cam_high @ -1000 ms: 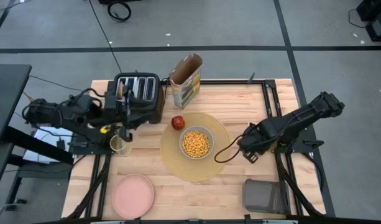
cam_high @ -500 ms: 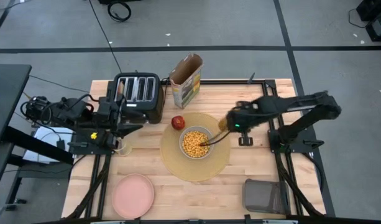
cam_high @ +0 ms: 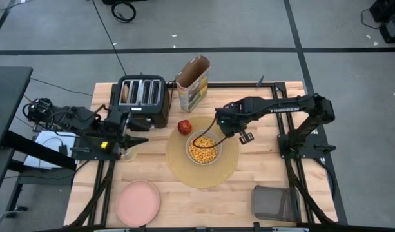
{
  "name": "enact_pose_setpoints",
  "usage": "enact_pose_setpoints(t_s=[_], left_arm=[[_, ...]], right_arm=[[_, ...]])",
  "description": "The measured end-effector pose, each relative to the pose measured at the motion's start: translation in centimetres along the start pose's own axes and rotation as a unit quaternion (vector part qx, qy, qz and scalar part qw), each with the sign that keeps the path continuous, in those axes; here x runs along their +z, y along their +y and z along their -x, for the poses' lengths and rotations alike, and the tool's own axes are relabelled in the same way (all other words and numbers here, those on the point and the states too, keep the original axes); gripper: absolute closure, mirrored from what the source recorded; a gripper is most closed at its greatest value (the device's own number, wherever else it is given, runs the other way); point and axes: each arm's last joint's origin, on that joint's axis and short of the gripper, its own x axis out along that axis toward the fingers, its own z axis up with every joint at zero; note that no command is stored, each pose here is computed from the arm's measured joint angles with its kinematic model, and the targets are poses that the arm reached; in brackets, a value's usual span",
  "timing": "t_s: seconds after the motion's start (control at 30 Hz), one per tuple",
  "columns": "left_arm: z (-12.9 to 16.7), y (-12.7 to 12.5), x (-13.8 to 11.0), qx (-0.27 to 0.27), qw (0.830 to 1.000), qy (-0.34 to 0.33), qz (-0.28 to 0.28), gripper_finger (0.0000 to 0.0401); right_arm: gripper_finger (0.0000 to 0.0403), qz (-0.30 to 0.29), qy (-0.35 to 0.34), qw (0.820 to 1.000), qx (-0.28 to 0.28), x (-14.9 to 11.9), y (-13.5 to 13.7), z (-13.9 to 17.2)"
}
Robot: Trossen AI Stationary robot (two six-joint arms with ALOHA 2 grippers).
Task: Arrange a breakfast setting
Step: Put the glass of milk on the placemat to the top right of the bowl, then put the pink plate on the placemat below the gray bowl
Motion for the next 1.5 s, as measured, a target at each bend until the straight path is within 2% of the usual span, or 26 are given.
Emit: enact_pose_setpoints(t_s=[0.13, 0.27, 0.4, 0.6, 0.8, 1.0, 1.23, 1.3, 1.37, 1.5], left_arm=[[0.0, 0.0, 0.0, -0.001, 1.0, -0.001, 0.003, 0.0209], [0.1, 0.0, 0.0, -0.001, 1.0, -0.002, 0.004, 0.0209], [0.1, 0.0, 0.0, -0.001, 1.0, -0.002, 0.004, 0.0209], [0.0, 0.0, 0.0, -0.001, 1.0, -0.001, 0.015, 0.0209], [0.1, -0.1, -0.1, -0.003, 1.0, 0.003, 0.016, 0.0209], [0.2, -0.3, -0.5, -0.031, 0.998, 0.034, 0.04, 0.0209], [0.2, -0.3, -1.1, -0.035, 0.995, 0.065, 0.068, 0.0209], [0.0, -0.6, -1.9, -0.049, 0.988, 0.095, 0.107, 0.0209], [-0.3, -1.3, -3.4, -0.079, 0.972, 0.15, 0.16, 0.0213], [-1.3, -3.9, -6.5, -0.095, 0.918, 0.264, 0.282, 0.0232]], right_arm=[[0.0391, 0.018, -0.009, 1.0, -0.008, 0.6, -0.5, -0.7], [0.0391, 0.02, 0.0, 1.0, 0.015, 0.9, -0.7, -1.7], [0.0391, 0.026, 0.008, 1.0, 0.002, 1.0, -0.8, -1.9], [0.036, 0.024, 0.007, 1.0, -0.005, 1.0, -0.9, -1.8], [0.0342, -0.005, 0.007, 0.999, -0.031, 1.2, -0.9, -1.6], [0.0307, -0.067, -0.019, 0.997, -0.042, 1.6, -0.5, 0.5], [0.0251, -0.096, -0.062, 0.992, -0.052, 2.3, -0.4, 5.0], [0.0242, -0.126, -0.089, 0.986, -0.056, 2.6, -0.2, 7.1], [0.0236, -0.168, -0.127, 0.976, -0.059, 2.9, -0.1, 9.1], [0.0234, -0.246, -0.211, 0.945, -0.054, 3.8, 0.6, 11.9]])
